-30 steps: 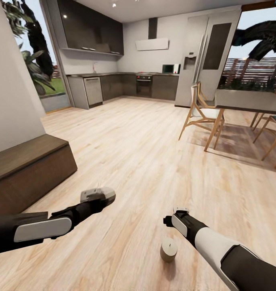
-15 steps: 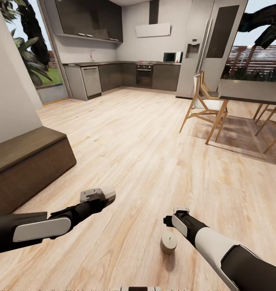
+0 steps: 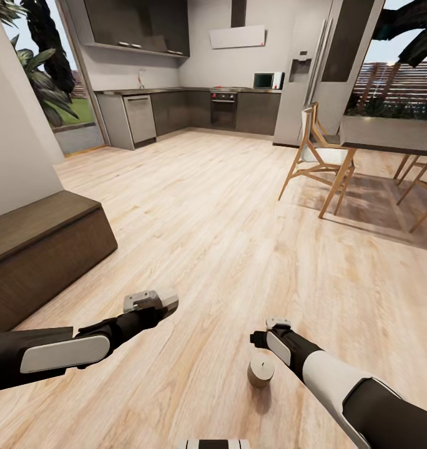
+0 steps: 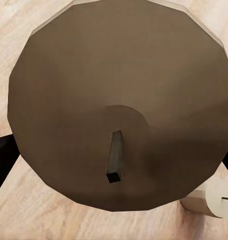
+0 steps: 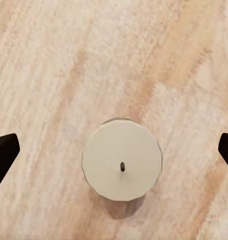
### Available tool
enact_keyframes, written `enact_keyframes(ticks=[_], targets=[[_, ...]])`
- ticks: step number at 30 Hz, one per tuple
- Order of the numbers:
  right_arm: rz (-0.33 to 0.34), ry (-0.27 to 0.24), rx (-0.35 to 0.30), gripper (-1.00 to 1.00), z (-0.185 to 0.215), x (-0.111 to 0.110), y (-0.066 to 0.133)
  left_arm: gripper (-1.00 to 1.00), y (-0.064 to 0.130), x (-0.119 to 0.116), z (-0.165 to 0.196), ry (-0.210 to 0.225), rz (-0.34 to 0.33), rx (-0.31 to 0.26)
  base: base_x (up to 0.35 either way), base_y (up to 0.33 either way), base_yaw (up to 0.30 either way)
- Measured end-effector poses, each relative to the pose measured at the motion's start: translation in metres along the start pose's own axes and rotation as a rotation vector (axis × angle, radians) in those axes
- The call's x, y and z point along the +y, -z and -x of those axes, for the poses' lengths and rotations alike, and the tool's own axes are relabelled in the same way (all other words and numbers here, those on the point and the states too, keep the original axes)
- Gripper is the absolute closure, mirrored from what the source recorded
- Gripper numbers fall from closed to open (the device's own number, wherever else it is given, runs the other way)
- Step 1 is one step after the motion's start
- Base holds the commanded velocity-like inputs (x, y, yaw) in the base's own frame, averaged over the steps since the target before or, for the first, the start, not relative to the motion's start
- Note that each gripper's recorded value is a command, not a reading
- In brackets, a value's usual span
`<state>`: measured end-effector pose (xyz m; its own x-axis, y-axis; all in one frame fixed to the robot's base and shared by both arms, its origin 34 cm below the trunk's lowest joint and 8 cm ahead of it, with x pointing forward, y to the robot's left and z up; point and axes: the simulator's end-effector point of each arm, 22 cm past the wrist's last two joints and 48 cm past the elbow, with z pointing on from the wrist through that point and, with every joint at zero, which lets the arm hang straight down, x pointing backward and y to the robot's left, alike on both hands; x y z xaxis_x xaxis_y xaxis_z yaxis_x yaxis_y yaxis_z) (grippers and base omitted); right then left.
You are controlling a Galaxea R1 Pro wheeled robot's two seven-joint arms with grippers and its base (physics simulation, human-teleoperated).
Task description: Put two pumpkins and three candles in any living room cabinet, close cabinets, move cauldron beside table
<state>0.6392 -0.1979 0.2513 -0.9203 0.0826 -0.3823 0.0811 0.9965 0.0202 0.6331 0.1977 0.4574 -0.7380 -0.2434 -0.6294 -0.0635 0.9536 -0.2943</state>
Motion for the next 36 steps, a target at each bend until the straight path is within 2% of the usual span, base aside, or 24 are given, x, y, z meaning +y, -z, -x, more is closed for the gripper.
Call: enact_keyframes(ticks=[16,36], targets=[[-0.001,-0.001,0.003,-1.00,-0.001,-0.001,0.000,1.00,-0.001,0.002,-0.001,-0.001,0.005,0.001,0.075,0.000,0.000],[-0.008,0.000,0.085,-1.00,-0.040,-0.005,-0.035,1.00,-0.031,0.017,-0.035,0.014,0.027,0.080,0.000,0.000,0.000]])
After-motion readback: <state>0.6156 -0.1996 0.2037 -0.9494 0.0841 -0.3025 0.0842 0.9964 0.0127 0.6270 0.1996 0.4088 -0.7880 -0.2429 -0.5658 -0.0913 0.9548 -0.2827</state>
